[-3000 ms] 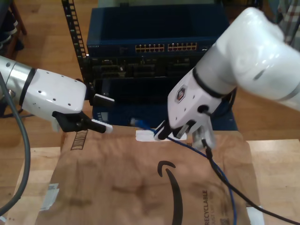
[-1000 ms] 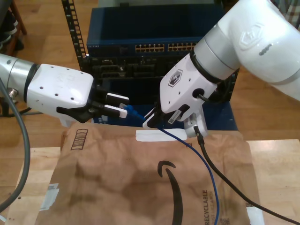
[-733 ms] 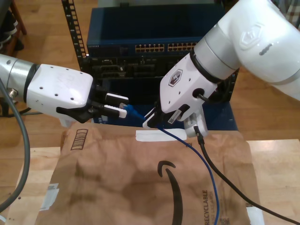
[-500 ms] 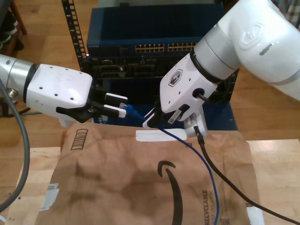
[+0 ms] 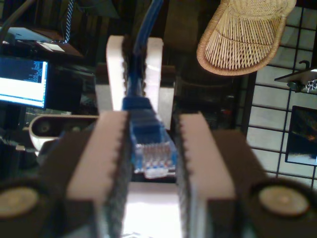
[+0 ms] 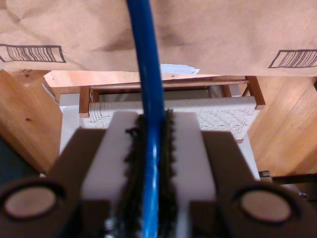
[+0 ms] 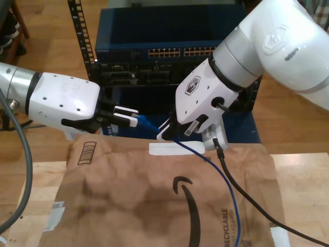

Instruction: Grab the cable and plug it in

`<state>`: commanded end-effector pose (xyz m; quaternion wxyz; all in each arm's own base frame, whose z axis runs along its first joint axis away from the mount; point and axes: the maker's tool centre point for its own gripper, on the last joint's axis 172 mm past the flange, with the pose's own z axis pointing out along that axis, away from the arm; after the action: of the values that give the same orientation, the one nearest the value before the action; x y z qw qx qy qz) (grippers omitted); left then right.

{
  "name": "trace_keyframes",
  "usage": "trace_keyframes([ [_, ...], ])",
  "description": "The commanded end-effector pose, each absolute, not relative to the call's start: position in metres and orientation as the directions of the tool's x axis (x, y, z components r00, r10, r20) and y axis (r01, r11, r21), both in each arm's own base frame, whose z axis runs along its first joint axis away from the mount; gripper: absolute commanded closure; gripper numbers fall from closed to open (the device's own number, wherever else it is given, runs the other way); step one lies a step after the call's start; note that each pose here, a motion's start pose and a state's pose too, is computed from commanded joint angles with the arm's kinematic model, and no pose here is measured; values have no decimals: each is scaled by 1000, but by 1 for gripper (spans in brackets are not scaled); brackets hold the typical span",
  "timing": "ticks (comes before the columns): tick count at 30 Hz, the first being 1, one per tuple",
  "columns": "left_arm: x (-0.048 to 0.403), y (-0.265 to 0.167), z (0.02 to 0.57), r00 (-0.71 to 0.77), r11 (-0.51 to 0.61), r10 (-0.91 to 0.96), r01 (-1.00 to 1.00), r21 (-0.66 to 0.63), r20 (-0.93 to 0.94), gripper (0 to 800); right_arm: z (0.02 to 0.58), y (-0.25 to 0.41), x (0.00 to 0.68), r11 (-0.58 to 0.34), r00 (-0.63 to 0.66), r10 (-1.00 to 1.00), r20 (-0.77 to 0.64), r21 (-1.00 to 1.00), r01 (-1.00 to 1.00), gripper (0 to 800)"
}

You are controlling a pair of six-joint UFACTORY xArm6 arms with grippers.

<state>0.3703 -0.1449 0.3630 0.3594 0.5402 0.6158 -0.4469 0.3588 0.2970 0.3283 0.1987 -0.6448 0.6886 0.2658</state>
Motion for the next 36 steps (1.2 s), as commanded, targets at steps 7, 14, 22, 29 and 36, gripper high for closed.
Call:
trace_keyframes([
  [7,372,-139,361,-169,33,337,985,-167,-926,797,325,301,349,-2,-79,-787,-611,132,-991,282],
  [14,372,-139,363,-191,36,320,981,-190,-928,798,349,308,346,-44,-6,-775,-632,63,-997,4],
  [22,386,-117,367,-355,55,147,935,-351,-923,798,409,313,387,-13,238,-776,-585,-362,-932,4],
  [29,382,-104,384,-536,-130,-45,840,-527,-843,798,427,339,386,-19,420,-765,-488,-635,-772,8],
  [36,375,-101,390,-613,-267,-119,778,-569,-781,798,444,352,369,-31,508,-741,-439,-733,-679,8],
])
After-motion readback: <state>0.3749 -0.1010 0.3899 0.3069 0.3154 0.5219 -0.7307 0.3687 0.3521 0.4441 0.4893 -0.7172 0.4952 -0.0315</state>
